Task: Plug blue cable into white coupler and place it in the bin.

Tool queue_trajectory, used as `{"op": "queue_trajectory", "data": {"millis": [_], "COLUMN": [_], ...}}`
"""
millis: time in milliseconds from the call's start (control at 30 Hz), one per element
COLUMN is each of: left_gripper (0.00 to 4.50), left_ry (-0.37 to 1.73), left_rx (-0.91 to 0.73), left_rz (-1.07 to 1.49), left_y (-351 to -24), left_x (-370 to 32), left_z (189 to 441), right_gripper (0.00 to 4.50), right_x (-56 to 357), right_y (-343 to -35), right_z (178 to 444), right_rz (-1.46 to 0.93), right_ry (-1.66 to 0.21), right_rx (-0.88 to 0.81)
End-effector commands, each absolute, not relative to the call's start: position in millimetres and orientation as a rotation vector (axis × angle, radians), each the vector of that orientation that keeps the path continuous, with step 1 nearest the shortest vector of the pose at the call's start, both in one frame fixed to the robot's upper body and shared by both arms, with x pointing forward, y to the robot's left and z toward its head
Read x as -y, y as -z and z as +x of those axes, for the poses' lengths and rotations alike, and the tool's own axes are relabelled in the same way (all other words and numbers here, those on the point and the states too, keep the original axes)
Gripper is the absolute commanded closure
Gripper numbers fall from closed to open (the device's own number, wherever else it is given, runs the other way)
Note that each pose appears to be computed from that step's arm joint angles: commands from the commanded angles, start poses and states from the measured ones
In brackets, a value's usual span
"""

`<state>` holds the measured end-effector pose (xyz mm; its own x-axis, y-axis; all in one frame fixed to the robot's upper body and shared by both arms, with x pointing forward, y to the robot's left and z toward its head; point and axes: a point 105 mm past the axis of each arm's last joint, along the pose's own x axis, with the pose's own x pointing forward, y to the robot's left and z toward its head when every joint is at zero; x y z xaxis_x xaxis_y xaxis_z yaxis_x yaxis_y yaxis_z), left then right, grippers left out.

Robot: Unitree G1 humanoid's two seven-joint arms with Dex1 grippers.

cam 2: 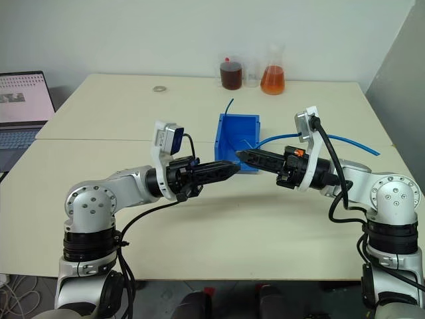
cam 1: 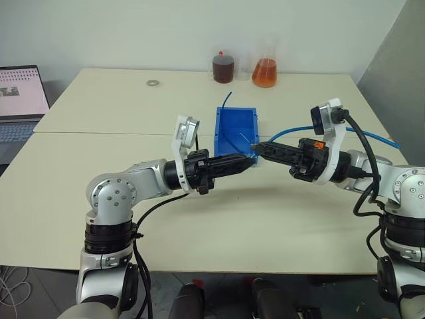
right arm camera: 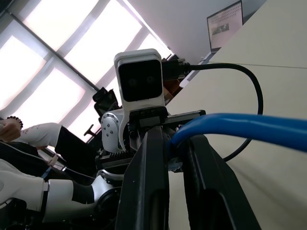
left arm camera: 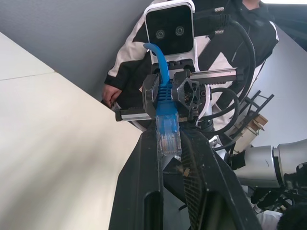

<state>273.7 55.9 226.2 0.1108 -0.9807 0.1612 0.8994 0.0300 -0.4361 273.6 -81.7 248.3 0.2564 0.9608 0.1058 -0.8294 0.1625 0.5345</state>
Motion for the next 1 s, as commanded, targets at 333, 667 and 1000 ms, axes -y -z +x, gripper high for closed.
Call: {"op": "queue_trajectory", "data": {"millis": [333, 667, 1000], "left_gripper": [1.86, 0.03, 0.03], "left_ry": [1.449, 1.034, 0.564], "left_rx": [-0.144, -0.281, -0.220], "left_rz": [-0.475, -0.119, 0.192], "left_y": [-234, -171, -97], "left_x": [-72, -130, -178], "left_z": [266, 271, 317], "right_gripper": [4.38, 4.38, 4.38], "right_x": [83, 94, 93], "right_y": [-258, -249, -241], "right_z": [274, 283, 286], "right_rz": [0.489, 0.409, 0.376], "right_ry": [-1.302, -1.233, -1.224], "right_rx": [-0.227, -0.210, -0.202]}}
